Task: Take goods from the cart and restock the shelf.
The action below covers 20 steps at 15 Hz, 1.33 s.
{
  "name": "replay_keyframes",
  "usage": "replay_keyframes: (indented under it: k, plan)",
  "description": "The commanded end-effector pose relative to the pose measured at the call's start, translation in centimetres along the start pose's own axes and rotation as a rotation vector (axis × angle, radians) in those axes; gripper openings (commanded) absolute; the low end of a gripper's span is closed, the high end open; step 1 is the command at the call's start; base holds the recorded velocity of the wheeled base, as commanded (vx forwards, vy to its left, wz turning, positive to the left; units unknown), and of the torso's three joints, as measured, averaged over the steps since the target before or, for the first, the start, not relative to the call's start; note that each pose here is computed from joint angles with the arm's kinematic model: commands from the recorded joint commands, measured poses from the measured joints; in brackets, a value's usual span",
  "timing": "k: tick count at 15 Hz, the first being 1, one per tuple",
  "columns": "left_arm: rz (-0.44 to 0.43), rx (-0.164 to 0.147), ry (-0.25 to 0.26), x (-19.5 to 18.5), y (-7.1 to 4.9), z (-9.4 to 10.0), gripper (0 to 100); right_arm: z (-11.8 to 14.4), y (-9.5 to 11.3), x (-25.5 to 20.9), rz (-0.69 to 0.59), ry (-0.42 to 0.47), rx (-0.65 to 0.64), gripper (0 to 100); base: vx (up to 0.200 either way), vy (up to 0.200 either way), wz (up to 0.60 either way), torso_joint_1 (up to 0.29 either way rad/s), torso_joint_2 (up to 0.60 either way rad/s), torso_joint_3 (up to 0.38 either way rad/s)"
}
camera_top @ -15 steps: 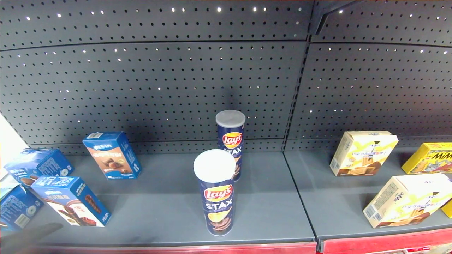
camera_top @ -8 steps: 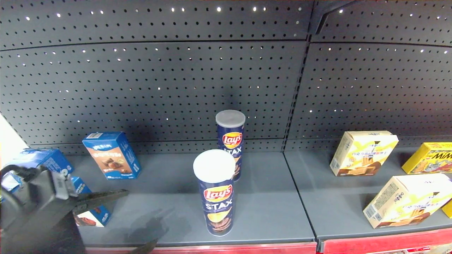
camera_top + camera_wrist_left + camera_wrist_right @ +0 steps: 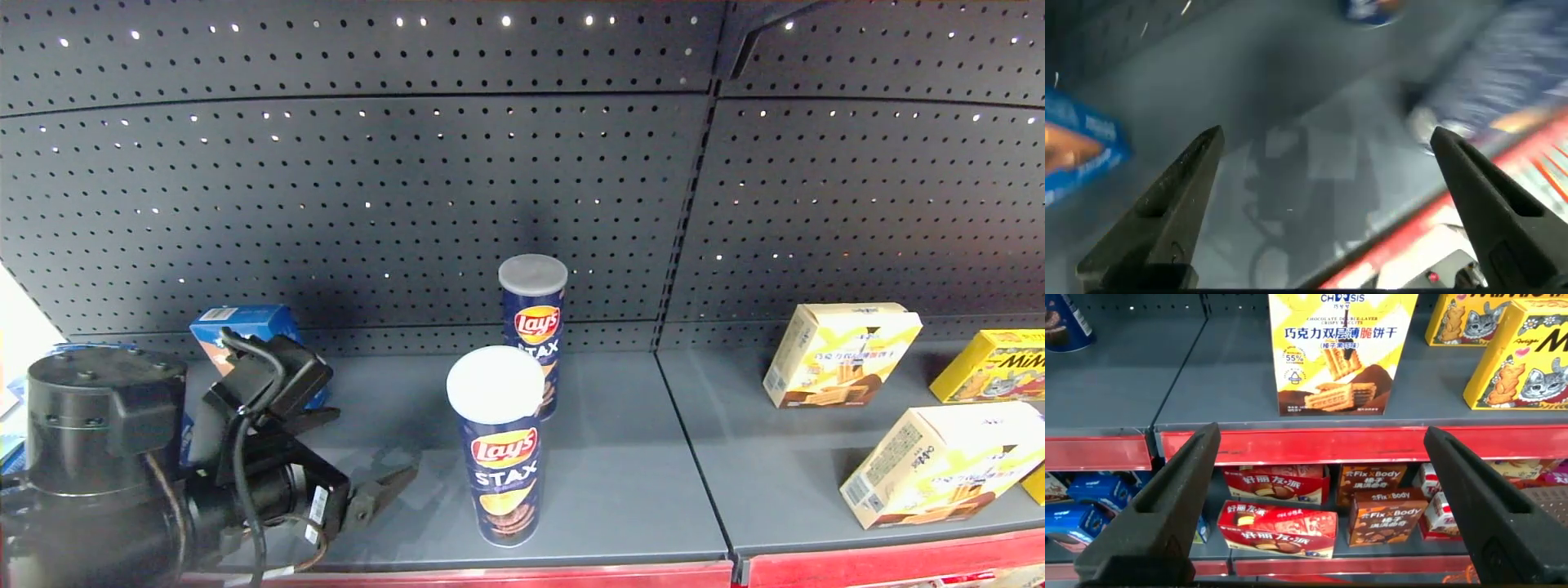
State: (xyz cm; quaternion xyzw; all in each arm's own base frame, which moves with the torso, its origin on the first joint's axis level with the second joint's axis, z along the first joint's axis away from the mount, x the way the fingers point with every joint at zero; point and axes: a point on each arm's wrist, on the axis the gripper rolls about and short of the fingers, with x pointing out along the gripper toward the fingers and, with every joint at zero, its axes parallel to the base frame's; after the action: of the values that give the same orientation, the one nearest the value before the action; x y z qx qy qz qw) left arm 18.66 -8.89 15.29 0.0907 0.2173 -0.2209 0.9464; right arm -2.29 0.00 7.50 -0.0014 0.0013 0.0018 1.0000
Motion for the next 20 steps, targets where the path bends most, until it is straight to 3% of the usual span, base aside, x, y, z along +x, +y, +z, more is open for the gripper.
replay_keyframes:
  k: [1,3,7,11,14,20]
  plan:
    - [0.013,-0.032,0.068,2.0,-0.1,-0.8,100,0.0,0.0,0.0,0.001,0.002,0.000,100,0.000,0.000,0.00,0.000,0.00,0.000]
    - [0.051,-0.045,0.077,2.4,-0.2,-1.0,100,0.0,0.0,0.0,0.001,0.002,0.000,100,0.000,0.000,0.00,0.000,0.00,0.000]
    - [0.155,-0.041,0.084,2.8,0.0,-1.1,100,0.0,0.0,0.0,0.001,0.002,0.000,100,0.000,0.000,0.00,0.000,0.00,0.000]
    - [0.116,-0.020,0.086,2.8,-1.1,-1.2,100,0.0,0.0,0.0,0.001,0.002,0.000,100,0.000,0.000,0.00,0.000,0.00,0.000]
    - [0.067,-0.045,0.093,2.9,-2.5,-1.3,100,0.0,0.0,0.0,0.001,0.002,0.000,100,0.000,0.000,0.00,0.000,0.00,0.000]
    - [0.060,-0.034,0.112,3.5,-2.9,-1.5,100,0.0,0.0,0.0,0.001,0.002,0.000,100,0.000,0.000,0.00,0.000,0.00,0.000]
